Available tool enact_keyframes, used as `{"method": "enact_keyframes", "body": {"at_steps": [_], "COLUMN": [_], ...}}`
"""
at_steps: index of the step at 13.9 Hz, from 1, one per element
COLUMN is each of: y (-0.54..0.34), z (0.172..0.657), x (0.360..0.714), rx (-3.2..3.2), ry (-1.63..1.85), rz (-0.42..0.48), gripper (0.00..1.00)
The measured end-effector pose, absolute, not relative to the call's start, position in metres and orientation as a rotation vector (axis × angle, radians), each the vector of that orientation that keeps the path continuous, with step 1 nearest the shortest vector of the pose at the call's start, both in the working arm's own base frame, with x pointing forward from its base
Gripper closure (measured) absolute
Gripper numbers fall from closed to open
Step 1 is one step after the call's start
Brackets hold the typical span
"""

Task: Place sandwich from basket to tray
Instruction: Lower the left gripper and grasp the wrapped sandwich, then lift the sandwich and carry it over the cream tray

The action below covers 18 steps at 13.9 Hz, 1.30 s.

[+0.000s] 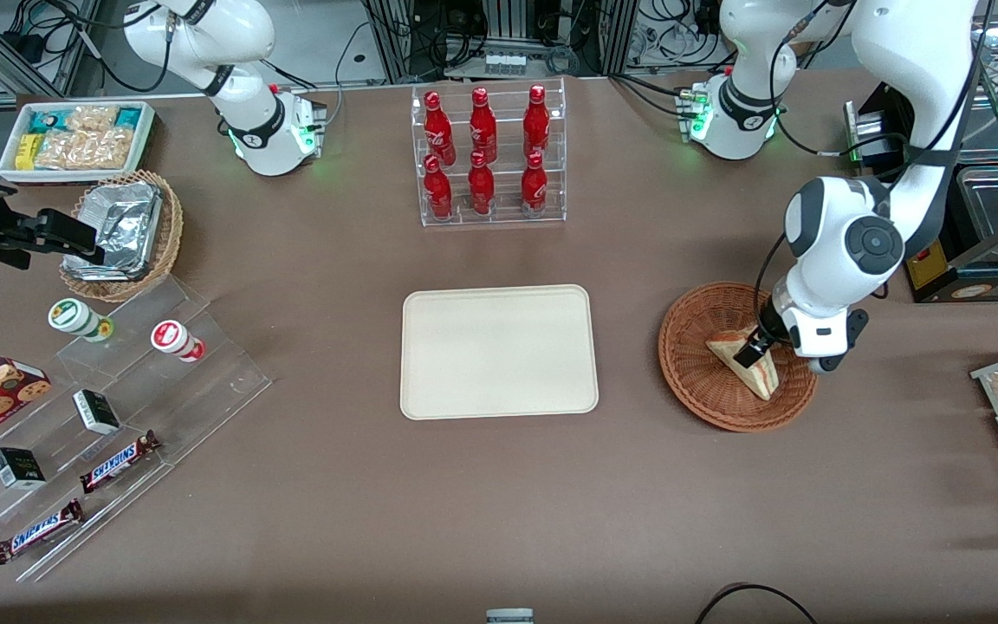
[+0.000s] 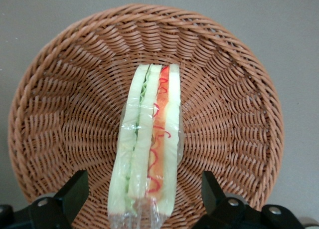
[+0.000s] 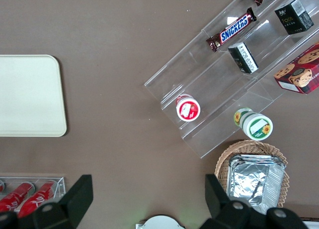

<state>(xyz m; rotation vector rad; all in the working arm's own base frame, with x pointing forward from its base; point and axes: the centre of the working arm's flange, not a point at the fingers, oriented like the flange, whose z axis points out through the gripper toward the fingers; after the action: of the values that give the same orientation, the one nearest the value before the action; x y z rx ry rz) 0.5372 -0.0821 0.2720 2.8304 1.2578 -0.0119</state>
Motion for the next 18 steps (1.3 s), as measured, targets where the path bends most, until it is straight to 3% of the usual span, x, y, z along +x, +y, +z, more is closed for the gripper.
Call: {"method": "enact_keyframes", "body": {"at_steps": [3, 4, 5, 7, 9, 11, 16, 18], "y": [-0.082, -0.082, -0.082, -0.083, -0.083, -0.092, -0.156, -0.184], "z": [0.253, 0.249, 0.247, 0.248, 0.254, 0.265, 0.309, 0.325], "x": [0.535, 0.535, 0.535, 0.536, 0.541, 0.544, 0.553, 0.554], "rx": [2.825, 2.818, 2.803, 2.791, 2.807, 2.855, 2.993, 3.067], "ry": [1.295, 1.316, 1.35, 1.372, 1.352, 1.309, 1.103, 0.937], "rz": [-0.058, -0.067, -0.071, -0.063, -0.035, -0.038, -0.121, -0.202], "gripper": [0.0, 0.08, 0.08, 0.24, 0.47, 0.62, 0.82, 0.82]}}
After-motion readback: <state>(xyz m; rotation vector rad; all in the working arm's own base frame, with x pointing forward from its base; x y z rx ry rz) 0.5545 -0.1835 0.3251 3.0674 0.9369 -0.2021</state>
